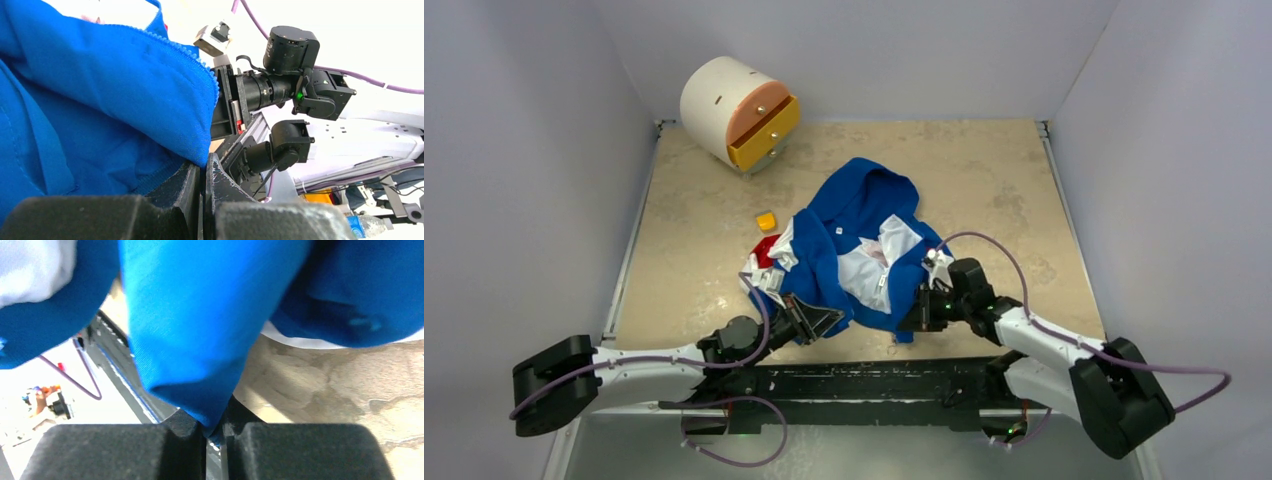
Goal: Zip up the jacket
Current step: Place the corner of the board.
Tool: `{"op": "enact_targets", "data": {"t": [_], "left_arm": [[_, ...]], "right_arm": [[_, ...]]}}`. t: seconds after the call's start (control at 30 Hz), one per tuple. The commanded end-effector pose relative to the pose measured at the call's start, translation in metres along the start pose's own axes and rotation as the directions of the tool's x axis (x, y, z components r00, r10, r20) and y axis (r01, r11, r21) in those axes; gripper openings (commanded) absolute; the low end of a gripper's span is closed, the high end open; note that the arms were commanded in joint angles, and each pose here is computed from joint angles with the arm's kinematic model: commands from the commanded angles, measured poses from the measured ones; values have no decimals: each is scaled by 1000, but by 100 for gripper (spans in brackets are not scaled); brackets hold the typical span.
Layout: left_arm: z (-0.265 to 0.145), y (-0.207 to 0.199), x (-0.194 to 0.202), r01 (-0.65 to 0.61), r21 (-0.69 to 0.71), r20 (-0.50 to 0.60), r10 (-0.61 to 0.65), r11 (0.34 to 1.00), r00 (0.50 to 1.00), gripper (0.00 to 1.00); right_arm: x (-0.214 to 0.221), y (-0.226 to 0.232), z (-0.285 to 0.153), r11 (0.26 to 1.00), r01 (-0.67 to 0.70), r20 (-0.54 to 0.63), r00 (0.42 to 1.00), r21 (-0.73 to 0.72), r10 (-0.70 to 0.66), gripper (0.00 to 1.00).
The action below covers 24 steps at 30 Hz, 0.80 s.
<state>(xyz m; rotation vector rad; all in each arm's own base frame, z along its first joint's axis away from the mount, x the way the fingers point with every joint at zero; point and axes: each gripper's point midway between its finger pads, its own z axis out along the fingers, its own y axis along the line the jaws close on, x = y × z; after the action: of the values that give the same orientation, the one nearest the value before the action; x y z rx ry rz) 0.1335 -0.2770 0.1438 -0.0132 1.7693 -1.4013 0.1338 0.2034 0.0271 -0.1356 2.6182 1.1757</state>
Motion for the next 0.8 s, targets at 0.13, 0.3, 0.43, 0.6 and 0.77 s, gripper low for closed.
{"op": "enact_targets", "data": {"t": [0.13, 0.3, 0.43, 0.6, 0.77], "left_arm": [[-7, -24, -20, -41, 125, 89, 30, 991, 996, 0], [-12, -60, -44, -133, 260, 193, 83, 956, 978, 0], [-10, -85, -50, -203, 338, 217, 134, 919, 967, 0], [-21, -118, -42, -259, 497, 211, 174, 828, 962, 0], [-29, -140, -35, -314, 593, 213, 232, 741, 949, 0]], "right_arm": [[-49, 91, -42, 920, 291, 281, 935, -264, -215, 0], [-52, 137, -72, 813, 419, 377, 886, -405, -269, 0], [-47, 165, -88, 693, 522, 415, 845, -498, -337, 0], [-36, 190, -108, 511, 652, 461, 758, -561, -461, 0], [-28, 203, -124, 383, 721, 484, 681, -578, -550, 0]]}}
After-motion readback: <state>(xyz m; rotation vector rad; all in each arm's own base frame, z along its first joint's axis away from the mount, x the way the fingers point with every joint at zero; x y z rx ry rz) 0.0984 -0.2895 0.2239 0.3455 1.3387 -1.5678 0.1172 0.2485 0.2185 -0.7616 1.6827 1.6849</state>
